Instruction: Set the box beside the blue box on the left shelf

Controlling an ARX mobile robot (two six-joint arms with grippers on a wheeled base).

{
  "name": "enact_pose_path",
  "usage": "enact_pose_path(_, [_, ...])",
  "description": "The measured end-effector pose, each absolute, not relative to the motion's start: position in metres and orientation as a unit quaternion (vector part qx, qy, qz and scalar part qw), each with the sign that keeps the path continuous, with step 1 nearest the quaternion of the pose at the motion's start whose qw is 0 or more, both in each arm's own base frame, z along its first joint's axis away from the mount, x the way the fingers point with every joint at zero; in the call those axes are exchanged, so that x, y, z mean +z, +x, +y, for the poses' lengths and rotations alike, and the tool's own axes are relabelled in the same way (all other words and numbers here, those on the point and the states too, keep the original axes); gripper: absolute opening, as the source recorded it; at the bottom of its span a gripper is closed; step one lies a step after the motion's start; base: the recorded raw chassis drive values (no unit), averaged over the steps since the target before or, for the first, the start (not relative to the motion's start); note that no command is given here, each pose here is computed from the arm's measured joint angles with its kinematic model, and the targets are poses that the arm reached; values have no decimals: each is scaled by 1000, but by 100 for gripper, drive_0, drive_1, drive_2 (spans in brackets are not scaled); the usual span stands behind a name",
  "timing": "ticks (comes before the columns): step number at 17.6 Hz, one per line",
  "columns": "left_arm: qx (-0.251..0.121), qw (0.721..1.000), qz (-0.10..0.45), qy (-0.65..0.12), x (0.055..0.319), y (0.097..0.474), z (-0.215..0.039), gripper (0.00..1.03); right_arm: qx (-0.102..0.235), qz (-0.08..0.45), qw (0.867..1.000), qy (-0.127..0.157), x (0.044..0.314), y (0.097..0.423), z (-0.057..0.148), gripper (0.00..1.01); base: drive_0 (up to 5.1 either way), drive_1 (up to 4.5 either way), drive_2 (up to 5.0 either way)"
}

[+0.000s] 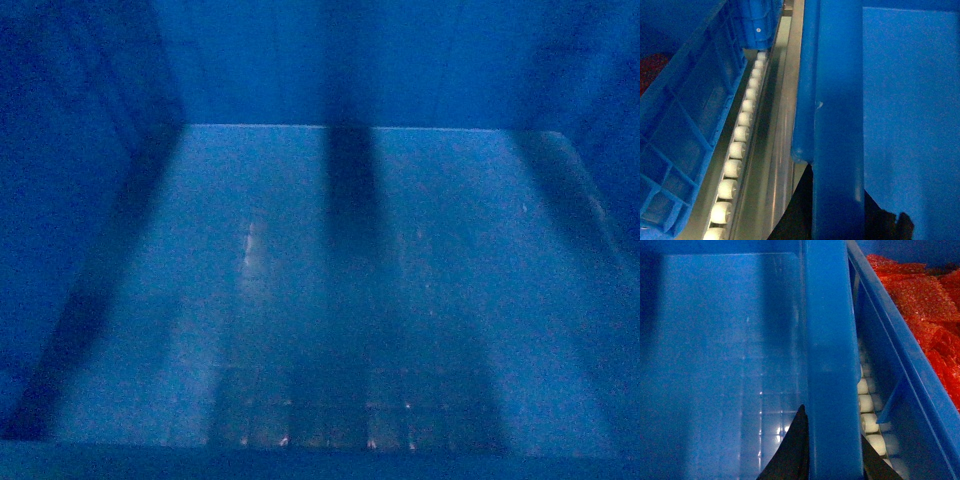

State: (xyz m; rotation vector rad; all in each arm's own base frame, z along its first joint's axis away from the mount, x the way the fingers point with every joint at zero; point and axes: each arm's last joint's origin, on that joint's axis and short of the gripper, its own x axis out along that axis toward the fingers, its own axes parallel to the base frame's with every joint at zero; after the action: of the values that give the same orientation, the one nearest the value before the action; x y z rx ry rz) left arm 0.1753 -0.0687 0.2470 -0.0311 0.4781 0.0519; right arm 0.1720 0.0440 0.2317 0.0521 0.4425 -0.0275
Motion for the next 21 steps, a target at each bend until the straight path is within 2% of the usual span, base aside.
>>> enact_pose_path(21, [26,971,237,-15,247,175,-69,8,-13,220,975,26,232,172,44,9,0,0,0])
